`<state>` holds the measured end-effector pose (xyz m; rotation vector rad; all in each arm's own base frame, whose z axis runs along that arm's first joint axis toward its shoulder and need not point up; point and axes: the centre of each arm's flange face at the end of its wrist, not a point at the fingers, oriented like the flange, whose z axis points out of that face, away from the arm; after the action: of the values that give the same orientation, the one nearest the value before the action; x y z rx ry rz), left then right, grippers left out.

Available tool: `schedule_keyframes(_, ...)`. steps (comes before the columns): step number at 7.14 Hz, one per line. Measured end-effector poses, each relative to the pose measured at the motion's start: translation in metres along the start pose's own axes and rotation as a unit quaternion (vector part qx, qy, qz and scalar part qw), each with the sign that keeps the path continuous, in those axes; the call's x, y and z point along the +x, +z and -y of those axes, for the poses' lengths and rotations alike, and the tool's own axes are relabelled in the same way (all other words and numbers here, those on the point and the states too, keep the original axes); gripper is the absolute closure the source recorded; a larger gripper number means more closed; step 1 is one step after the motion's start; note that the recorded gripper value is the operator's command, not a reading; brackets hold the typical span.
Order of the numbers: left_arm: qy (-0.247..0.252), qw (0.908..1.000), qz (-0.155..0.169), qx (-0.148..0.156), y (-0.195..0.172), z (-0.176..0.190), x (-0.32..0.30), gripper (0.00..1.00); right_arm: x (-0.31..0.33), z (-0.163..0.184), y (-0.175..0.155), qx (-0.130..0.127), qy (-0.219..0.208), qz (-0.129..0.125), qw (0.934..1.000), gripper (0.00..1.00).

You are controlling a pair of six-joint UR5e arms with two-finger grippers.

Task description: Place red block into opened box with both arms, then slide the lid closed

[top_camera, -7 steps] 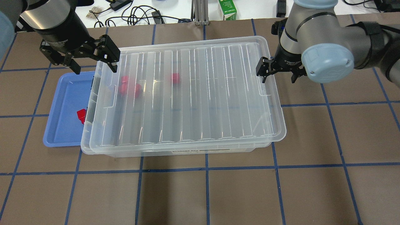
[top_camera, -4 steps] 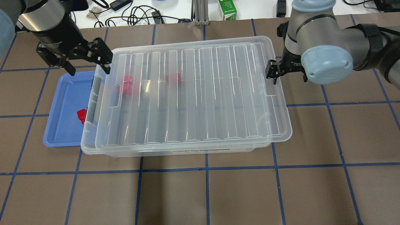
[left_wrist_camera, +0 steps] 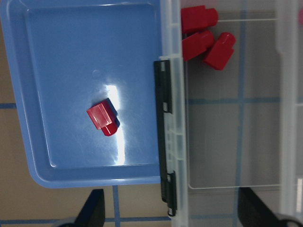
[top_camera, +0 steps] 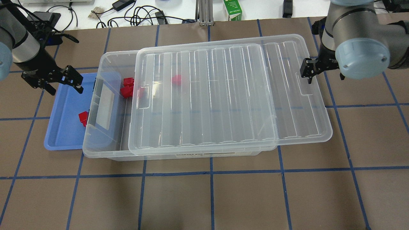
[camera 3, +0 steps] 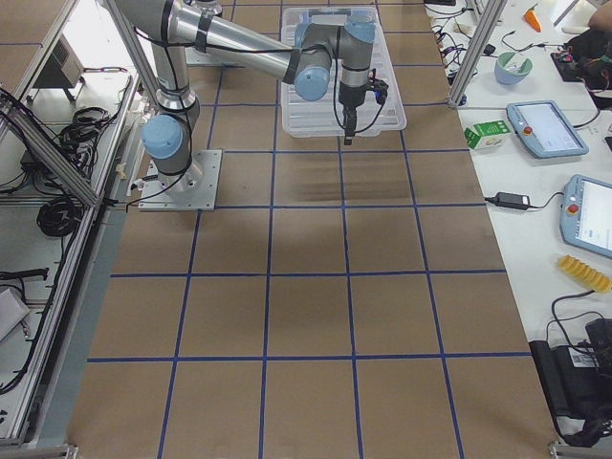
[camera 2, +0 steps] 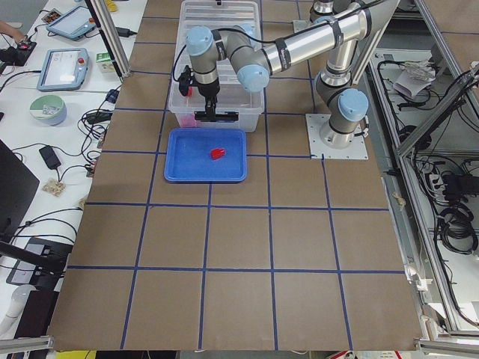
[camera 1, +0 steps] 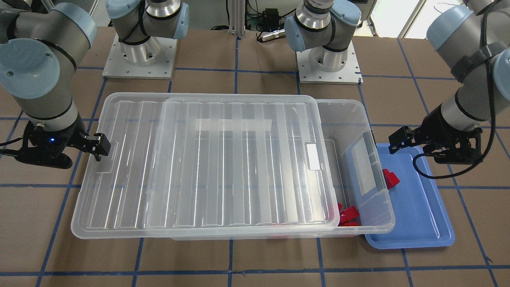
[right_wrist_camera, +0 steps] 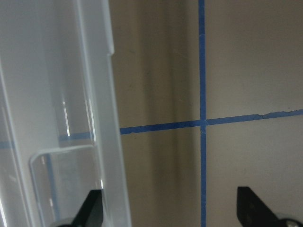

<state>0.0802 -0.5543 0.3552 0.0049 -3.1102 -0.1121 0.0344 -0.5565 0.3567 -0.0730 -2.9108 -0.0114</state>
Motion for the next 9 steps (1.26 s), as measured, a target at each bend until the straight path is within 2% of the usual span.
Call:
schedule_keyframes(2,-0.017,0.9998,-0.008,-0.001,0.033,0.006,-0.034,0.02,0.035,0.003,0.008,-0.008,0.003,0.001,1.0000,0.00)
schedule_keyframes(5,-0.046,0.9983,-0.034,0.009,0.093,0.008,-0.052,0.02,0.065,0.001,0.012,-0.015,0.006,0.003,0.9999,0.00)
schedule_keyframes(8,-0.100,0.9938,-0.045,-0.015,0.134,0.007,-0.057,0.02,0.067,0.001,0.006,-0.010,0.009,0.008,0.9999,0.00)
schedule_keyframes(9,-0.117,0.9919,-0.046,-0.020,0.144,0.008,-0.058,0.02,0.063,0.001,-0.001,-0.005,0.011,0.023,0.9996,0.00)
